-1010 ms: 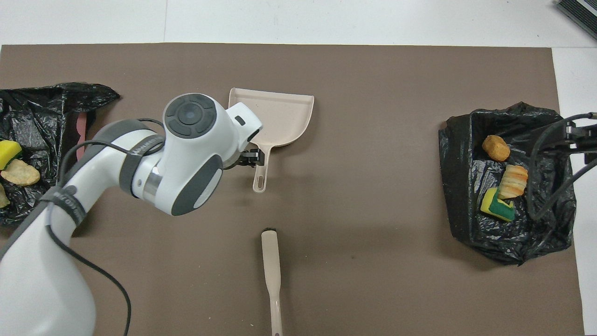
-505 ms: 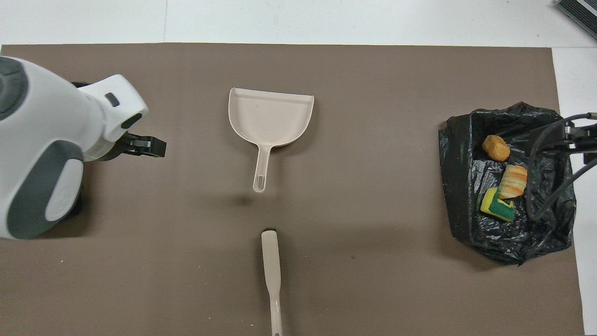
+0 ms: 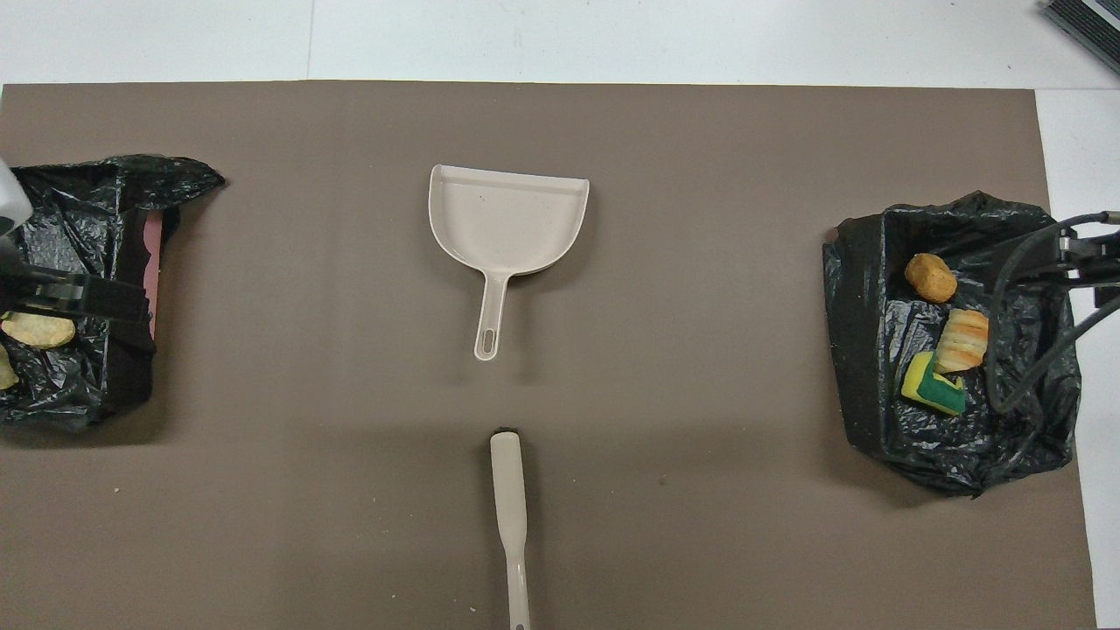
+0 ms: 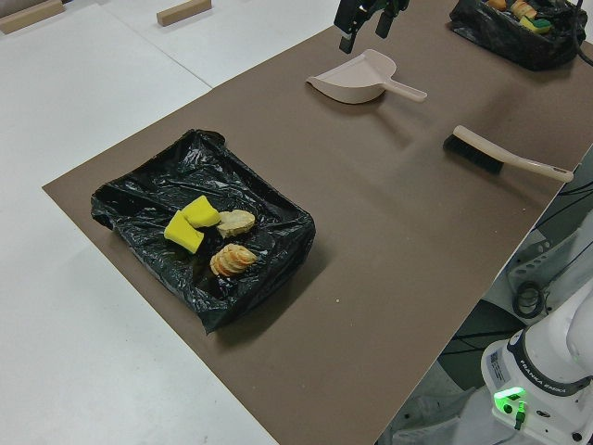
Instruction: Sweep and dump trash in bin
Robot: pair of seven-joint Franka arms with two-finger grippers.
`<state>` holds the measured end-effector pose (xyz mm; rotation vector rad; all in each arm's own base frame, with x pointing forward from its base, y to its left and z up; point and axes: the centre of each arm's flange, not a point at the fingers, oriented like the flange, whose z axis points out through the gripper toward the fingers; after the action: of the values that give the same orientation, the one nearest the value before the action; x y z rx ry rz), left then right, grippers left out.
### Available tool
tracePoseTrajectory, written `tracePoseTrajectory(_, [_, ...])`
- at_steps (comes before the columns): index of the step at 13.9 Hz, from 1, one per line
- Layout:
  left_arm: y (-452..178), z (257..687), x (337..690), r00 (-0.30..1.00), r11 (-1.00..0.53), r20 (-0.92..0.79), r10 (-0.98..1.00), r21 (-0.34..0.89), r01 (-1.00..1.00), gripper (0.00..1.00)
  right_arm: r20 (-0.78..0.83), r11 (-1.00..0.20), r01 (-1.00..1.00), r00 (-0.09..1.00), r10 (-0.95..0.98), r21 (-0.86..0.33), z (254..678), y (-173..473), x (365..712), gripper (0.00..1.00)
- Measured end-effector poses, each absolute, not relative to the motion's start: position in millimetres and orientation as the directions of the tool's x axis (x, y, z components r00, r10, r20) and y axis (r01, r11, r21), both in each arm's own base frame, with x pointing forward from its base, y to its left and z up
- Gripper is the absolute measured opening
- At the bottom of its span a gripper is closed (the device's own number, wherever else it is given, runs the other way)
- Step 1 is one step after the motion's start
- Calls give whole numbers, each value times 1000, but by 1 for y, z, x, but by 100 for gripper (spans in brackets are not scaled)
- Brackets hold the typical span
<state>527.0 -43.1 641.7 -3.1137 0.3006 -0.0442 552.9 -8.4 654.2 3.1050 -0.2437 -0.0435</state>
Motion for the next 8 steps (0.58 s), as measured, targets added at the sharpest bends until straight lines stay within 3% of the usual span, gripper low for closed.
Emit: tracePoseTrajectory(8, [-28, 665, 531, 981, -980, -10, -195, 36, -195, 100, -79, -987, -157, 984, -159, 36, 651, -9, 546, 100])
